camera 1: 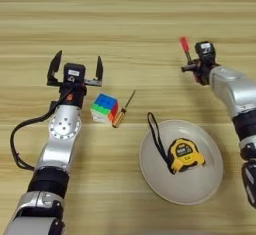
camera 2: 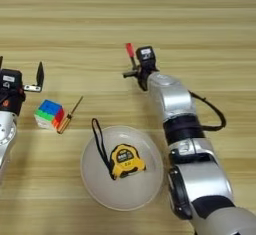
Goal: Move the objects on the table
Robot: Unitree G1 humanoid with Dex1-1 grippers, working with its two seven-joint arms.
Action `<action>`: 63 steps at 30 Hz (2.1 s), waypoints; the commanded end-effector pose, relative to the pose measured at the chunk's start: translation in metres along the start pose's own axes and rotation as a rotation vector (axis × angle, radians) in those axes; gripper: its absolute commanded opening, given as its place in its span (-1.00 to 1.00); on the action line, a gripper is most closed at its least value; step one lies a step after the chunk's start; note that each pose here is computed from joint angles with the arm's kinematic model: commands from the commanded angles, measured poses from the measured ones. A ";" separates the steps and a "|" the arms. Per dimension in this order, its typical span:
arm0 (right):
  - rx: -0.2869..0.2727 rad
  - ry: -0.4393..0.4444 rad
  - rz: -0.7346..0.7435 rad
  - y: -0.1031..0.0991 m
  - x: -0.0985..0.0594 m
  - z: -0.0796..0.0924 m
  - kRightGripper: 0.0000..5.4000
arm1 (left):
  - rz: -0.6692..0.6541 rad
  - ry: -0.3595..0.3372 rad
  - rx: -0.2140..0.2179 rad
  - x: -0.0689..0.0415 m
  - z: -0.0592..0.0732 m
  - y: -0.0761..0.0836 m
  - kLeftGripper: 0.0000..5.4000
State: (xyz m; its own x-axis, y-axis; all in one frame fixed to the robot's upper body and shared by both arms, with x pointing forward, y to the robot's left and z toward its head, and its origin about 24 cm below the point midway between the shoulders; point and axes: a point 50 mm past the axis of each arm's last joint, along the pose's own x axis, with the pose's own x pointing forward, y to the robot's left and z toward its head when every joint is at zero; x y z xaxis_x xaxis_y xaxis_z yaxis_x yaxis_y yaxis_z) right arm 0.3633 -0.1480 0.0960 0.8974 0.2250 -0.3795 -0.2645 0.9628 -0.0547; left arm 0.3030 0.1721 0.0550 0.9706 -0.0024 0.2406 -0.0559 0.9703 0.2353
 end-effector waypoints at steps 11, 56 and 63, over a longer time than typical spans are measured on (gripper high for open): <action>-0.188 -0.011 0.098 -0.058 -0.050 -0.009 -0.84 | -0.008 -0.008 0.006 0.004 0.000 0.001 1.00; -0.284 0.355 0.224 -0.060 -0.063 -0.107 -0.84 | -0.009 -0.014 0.011 0.005 -0.002 0.005 1.00; -0.280 0.383 0.213 -0.057 -0.061 -0.115 -0.84 | -0.009 -0.014 0.012 0.005 -0.002 0.007 1.00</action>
State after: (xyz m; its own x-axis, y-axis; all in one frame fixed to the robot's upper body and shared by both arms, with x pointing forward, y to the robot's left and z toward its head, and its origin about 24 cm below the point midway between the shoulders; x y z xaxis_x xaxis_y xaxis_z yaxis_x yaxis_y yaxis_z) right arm 0.2845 -0.2343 0.0204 0.6422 0.3074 -0.7022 -0.5633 0.8105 -0.1604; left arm 0.3059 0.1765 0.0526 0.9711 -0.0101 0.2384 -0.0499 0.9685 0.2441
